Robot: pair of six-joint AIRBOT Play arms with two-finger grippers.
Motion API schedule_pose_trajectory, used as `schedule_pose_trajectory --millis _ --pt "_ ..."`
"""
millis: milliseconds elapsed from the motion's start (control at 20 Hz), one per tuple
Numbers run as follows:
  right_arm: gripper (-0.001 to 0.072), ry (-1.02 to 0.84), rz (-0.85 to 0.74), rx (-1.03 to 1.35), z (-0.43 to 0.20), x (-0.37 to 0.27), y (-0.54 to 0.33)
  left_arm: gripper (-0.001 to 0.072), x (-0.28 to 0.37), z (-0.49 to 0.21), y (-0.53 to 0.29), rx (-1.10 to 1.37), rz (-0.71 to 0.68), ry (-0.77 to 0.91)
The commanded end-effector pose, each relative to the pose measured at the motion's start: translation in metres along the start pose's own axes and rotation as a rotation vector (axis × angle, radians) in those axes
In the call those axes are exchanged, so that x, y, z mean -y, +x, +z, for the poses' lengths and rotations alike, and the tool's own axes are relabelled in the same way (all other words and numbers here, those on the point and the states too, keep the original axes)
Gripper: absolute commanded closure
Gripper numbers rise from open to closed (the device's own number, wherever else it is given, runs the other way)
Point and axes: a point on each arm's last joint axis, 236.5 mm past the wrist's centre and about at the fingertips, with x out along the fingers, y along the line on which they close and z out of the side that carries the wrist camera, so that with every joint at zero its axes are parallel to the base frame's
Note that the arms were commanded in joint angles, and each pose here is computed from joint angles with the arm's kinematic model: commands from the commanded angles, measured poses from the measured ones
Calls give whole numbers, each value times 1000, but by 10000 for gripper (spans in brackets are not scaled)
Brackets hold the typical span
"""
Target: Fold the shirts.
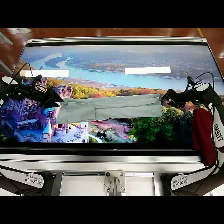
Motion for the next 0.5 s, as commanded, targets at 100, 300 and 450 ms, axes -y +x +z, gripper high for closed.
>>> schedule_pose_trajectory --millis 100,300,450 --pt "118 53 124 -148 -36 -27 41 182 29 -1 -10 23 -21 54" --pt "634 15 137 -148 -40 -42 49 184 66 6 0 56 -96 88" --pt "640 -98 210 -128 -37 -64 26 373 90 7 18 62 -111 128"
